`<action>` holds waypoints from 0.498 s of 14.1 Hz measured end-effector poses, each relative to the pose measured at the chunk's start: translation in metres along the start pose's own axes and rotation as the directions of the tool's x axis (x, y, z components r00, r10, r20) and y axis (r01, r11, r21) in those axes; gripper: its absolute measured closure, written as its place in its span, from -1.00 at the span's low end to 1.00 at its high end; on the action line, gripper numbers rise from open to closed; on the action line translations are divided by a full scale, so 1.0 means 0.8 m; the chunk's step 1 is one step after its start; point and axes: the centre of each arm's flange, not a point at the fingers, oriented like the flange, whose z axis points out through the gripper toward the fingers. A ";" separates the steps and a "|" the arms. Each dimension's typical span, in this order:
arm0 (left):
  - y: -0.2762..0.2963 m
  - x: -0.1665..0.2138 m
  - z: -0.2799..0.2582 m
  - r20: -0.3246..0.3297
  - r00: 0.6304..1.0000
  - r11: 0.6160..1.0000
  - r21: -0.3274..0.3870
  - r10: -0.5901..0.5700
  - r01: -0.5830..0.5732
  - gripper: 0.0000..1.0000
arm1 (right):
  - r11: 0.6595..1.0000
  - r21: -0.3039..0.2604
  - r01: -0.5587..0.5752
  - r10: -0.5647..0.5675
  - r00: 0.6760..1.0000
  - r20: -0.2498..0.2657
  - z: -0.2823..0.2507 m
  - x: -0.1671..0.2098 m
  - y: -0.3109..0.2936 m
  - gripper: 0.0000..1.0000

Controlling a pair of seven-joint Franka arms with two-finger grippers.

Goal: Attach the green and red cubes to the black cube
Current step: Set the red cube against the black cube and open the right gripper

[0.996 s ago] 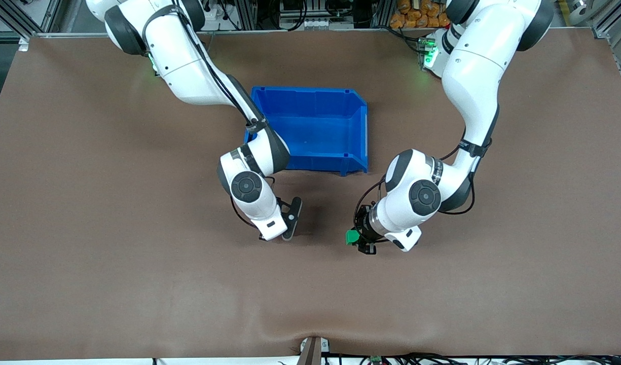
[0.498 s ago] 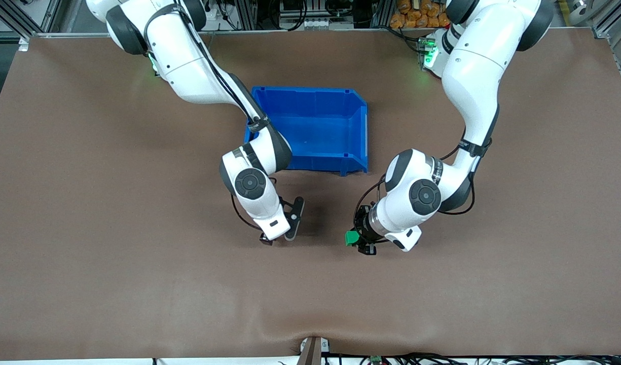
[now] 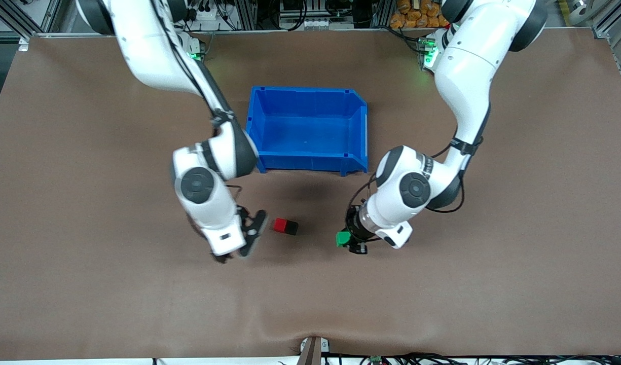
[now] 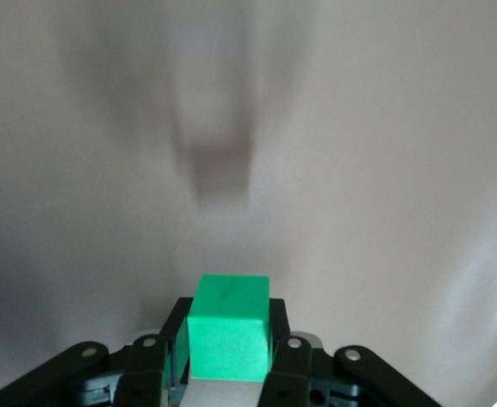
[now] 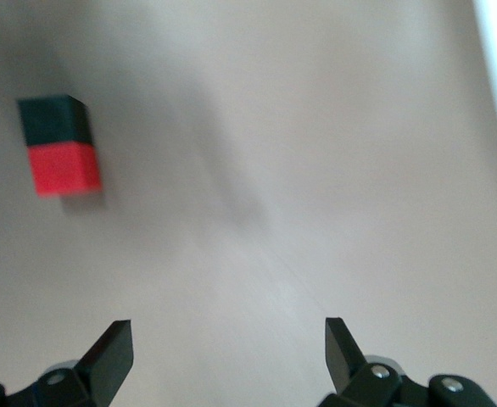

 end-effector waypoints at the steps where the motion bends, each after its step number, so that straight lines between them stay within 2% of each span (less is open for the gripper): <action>1: -0.007 -0.009 0.010 -0.004 1.000 1.000 -0.002 0.013 -0.013 0.21 | 0.999 0.002 -0.044 0.044 0.999 0.000 -0.027 -0.027 0.026 -1.00; 4: -0.014 -0.032 0.034 -0.016 0.999 0.998 -0.038 0.050 -0.051 0.21 | 0.983 0.042 -0.179 0.178 0.984 0.030 -0.080 -0.127 0.096 -1.00; 7: -0.025 -0.051 0.063 -0.007 0.997 0.994 -0.069 0.079 -0.079 0.21 | 0.946 0.032 -0.322 0.321 0.947 0.027 -0.123 -0.245 0.160 -1.00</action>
